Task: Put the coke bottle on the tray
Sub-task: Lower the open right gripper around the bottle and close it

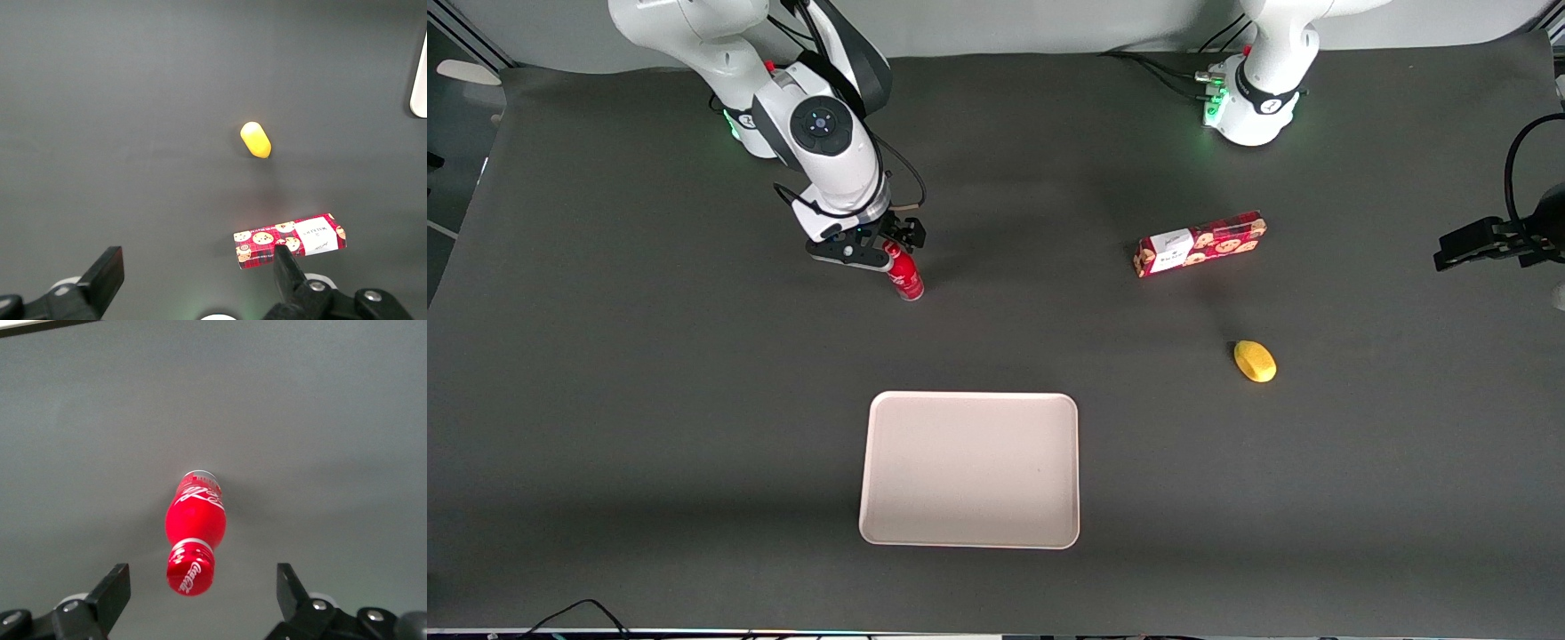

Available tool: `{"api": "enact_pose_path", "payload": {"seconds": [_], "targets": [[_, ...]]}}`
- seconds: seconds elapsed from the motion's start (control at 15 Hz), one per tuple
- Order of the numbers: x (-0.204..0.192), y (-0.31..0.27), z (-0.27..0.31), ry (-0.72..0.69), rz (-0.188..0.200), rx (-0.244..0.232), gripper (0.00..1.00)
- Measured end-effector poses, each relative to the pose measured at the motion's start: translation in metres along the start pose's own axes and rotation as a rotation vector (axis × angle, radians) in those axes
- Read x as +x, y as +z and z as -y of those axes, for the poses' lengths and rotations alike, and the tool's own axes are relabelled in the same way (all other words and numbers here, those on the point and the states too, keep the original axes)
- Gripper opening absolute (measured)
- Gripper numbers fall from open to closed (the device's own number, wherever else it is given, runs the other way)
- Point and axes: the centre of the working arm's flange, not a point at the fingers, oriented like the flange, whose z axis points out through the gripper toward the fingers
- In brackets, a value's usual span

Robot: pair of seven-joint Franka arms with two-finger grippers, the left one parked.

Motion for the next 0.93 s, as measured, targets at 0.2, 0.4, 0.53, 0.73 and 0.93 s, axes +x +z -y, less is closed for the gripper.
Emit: {"api": "enact_pose_path", "payload": {"seconds": [0.2, 0.4, 0.53, 0.73, 0.93], "targets": [[-0.0012, 0.0034, 0.0011, 0.007, 0.005, -0.003, 0.86], [-0.0041, 0.0063, 0.0023, 0.005, 0.001, 0.003, 0.74], [-0.005, 0.0085, 0.0021, 0.005, 0.001, 0.003, 0.52], [-0.0052, 0.0084, 0.0026, 0.004, -0.001, 0.005, 0.32], [-0.005, 0.0075, 0.0031, 0.003, -0.003, 0.006, 0.32]]}}
